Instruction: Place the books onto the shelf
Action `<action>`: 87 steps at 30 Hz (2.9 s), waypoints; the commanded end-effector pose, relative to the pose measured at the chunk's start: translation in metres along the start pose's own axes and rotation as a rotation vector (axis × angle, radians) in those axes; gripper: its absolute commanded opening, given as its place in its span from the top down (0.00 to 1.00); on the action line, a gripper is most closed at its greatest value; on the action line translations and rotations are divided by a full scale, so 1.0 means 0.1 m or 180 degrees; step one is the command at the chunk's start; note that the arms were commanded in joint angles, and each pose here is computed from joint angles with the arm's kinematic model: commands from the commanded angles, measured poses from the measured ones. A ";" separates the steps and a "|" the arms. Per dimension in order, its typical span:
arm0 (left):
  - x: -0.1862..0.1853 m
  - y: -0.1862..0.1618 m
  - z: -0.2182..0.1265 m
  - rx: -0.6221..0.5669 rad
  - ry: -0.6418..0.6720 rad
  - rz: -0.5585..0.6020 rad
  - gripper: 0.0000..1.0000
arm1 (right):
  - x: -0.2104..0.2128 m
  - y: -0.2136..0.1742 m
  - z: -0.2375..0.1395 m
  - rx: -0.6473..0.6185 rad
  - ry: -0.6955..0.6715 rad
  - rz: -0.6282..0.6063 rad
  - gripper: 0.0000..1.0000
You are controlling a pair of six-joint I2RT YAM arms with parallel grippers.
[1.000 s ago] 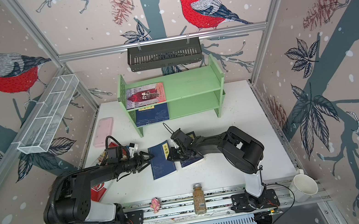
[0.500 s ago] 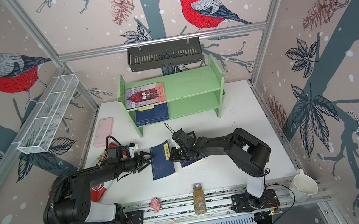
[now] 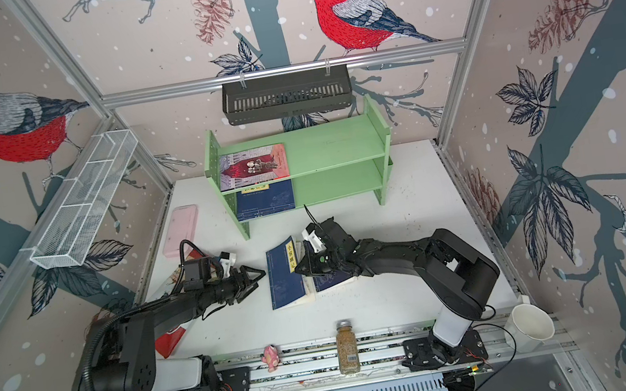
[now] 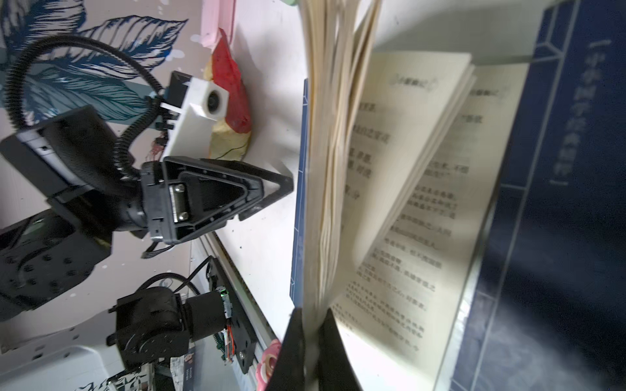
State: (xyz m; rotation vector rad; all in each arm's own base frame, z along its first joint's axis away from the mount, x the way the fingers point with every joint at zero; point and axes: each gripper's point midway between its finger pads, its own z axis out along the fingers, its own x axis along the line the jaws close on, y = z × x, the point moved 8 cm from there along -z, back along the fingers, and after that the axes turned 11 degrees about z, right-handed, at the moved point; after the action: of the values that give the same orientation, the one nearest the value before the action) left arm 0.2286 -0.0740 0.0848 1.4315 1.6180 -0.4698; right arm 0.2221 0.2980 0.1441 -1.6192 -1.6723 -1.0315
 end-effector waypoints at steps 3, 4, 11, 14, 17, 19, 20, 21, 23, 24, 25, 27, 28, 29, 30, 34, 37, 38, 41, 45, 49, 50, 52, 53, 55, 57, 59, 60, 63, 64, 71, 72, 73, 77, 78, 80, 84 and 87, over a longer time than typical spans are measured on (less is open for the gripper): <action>-0.08 -0.01 0.00 0.0005 -0.0272 -0.0061 0.28 | 0.15 0.03 -0.05 0.0073 0.0352 -0.0053 0.98; -0.10 -0.02 -0.01 -0.0004 -0.0336 -0.0063 0.28 | 0.15 0.03 -0.06 0.0074 0.0375 -0.0053 0.98; -0.19 -0.07 0.03 0.0104 -0.0585 -0.0103 0.28 | 0.20 0.01 -0.05 0.0179 0.0599 -0.0047 0.98; -0.22 -0.09 0.06 0.0146 -0.0606 -0.0083 0.28 | 0.22 0.01 -0.05 0.0206 0.0637 -0.0048 0.98; -0.23 -0.09 0.05 0.0133 -0.0578 -0.0067 0.29 | 0.23 0.01 -0.06 0.0209 0.0650 -0.0056 0.98; -0.25 -0.07 0.04 0.0103 -0.0597 -0.0032 0.36 | 0.22 0.00 -0.05 0.0226 0.0660 -0.0053 0.98; -0.26 -0.07 0.03 0.0090 -0.0605 -0.0030 0.39 | 0.21 0.00 -0.05 0.0238 0.0656 -0.0046 0.98; -0.28 -0.06 0.02 0.0080 -0.0618 -0.0036 0.44 | 0.21 0.00 -0.04 0.0249 0.0652 -0.0042 0.98; -0.31 -0.04 0.00 0.0055 -0.0666 -0.0045 0.56 | 0.17 0.00 -0.01 0.0265 0.0621 -0.0017 0.98; -0.33 -0.04 0.00 0.0048 -0.0689 -0.0045 0.60 | 0.16 0.00 0.00 0.0269 0.0616 -0.0009 0.98; -0.35 -0.03 -0.02 0.0040 -0.0715 -0.0038 0.63 | 0.16 0.00 0.01 0.0274 0.0609 -0.0007 0.98; -0.38 -0.03 -0.04 0.0023 -0.0729 -0.0024 0.71 | 0.14 0.01 0.03 0.0278 0.0589 0.0006 0.97; -0.39 -0.03 -0.05 0.0012 -0.0742 0.0002 0.75 | 0.14 0.01 0.03 0.0277 0.0585 0.0001 0.97; -0.40 -0.03 -0.06 -0.0003 -0.0741 0.0013 0.82 | 0.14 0.01 0.04 0.0276 0.0568 0.0008 0.97; -0.41 -0.03 -0.07 -0.0014 -0.0735 0.0020 0.87 | 0.13 0.02 0.05 0.0273 0.0546 0.0013 0.96; -0.44 -0.02 -0.11 -0.0043 -0.0741 0.0033 1.00 | 0.07 0.04 0.08 0.0241 0.0339 0.0038 0.80; -0.46 0.01 -0.14 -0.0072 -0.0761 0.0031 1.00 | 0.04 0.05 0.09 0.0197 0.0205 0.0049 0.62; -0.47 0.02 -0.16 -0.0083 -0.0768 0.0030 1.00 | 0.02 0.05 0.08 0.0173 0.0145 0.0060 0.59; -0.53 0.03 -0.21 -0.0108 -0.0837 0.0047 1.00 | 0.01 0.07 0.05 0.0090 0.0052 0.0073 0.53; -0.63 0.03 -0.27 -0.0100 -0.0951 0.0077 1.00 | 0.03 0.07 -0.03 -0.0019 -0.0013 0.0102 0.47; -0.72 0.06 -0.31 -0.0049 -0.1022 0.0138 1.00 | 0.05 0.06 -0.13 -0.0124 -0.0056 0.0107 0.44; -0.74 0.07 -0.32 -0.0041 -0.1039 0.0154 1.00 | 0.06 0.05 -0.16 -0.0147 -0.0051 0.0111 0.44; -0.77 0.09 -0.34 -0.0031 -0.1071 0.0164 1.00 | 0.09 0.03 -0.21 -0.0162 0.0002 0.0103 0.43; -0.79 0.10 -0.35 -0.0048 -0.1087 0.0167 1.00 | 0.12 0.01 -0.24 -0.0164 0.0060 0.0089 0.43; -0.85 0.13 -0.40 -0.0102 -0.1148 0.0197 1.00 | 0.16 -0.03 -0.29 -0.0174 0.0177 0.0075 0.43; -0.91 0.14 -0.44 -0.0143 -0.1238 0.0229 1.00 | 0.19 -0.06 -0.35 -0.0204 0.0275 0.0068 0.40; -0.98 0.15 -0.49 -0.0164 -0.1348 0.0297 1.00 | 0.24 -0.10 -0.41 -0.0210 0.0404 0.0041 0.40; -1.01 0.15 -0.51 -0.0160 -0.1385 0.0324 1.00 | 0.25 -0.12 -0.43 -0.0203 0.0453 0.0016 0.39; -1.06 0.13 -0.55 -0.0149 -0.1446 0.0380 1.00 | 0.29 -0.16 -0.50 -0.0216 0.0629 -0.0023 0.38; -1.09 0.14 -0.56 -0.0127 -0.1483 0.0403 1.00 | 0.30 -0.17 -0.51 -0.0233 0.0667 -0.0035 0.37; -1.14 0.20 -0.58 -0.0161 -0.1510 0.0471 1.00 | 0.47 -0.22 -0.59 -0.0233 0.1261 -0.0146 0.36; -1.16 0.21 -0.59 -0.0168 -0.1545 0.0498 1.00 | 0.48 -0.23 -0.58 -0.0230 0.1282 -0.0146 0.35; -1.18 0.24 -0.60 -0.0172 -0.1584 0.0523 1.00 | 0.49 -0.24 -0.57 -0.0222 0.1283 -0.0143 0.35; -1.26 0.34 -0.61 -0.0184 -0.1676 0.0654 1.00 | 0.49 -0.28 -0.62 -0.0339 0.1205 -0.0116 0.35; -1.27 0.36 -0.62 -0.0210 -0.1678 0.0669 1.00 | 0.48 -0.29 -0.66 -0.0411 0.1154 -0.0084 0.35; -1.30 0.39 -0.63 -0.0258 -0.1673 0.0677 1.00 | 0.50 -0.30 -0.78 -0.0589 0.1062 -0.0076 0.32; -1.38 0.46 -0.69 -0.0454 -0.1634 0.0755 1.00 | 0.51 -0.34 -1.07 -0.1001 0.0996 0.0017 0.20; -1.48 0.52 -0.77 -0.0672 -0.1524 0.0889 1.00 | 0.53 -0.40 -1.18 -0.1125 0.1125 0.0100 0.16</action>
State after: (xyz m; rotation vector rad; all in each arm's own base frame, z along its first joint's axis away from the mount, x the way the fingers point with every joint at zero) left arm 0.2345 -0.0900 0.2408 1.2447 1.0888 -0.5384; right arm 0.1649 0.2351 0.2494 -1.4565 -1.3352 -1.5475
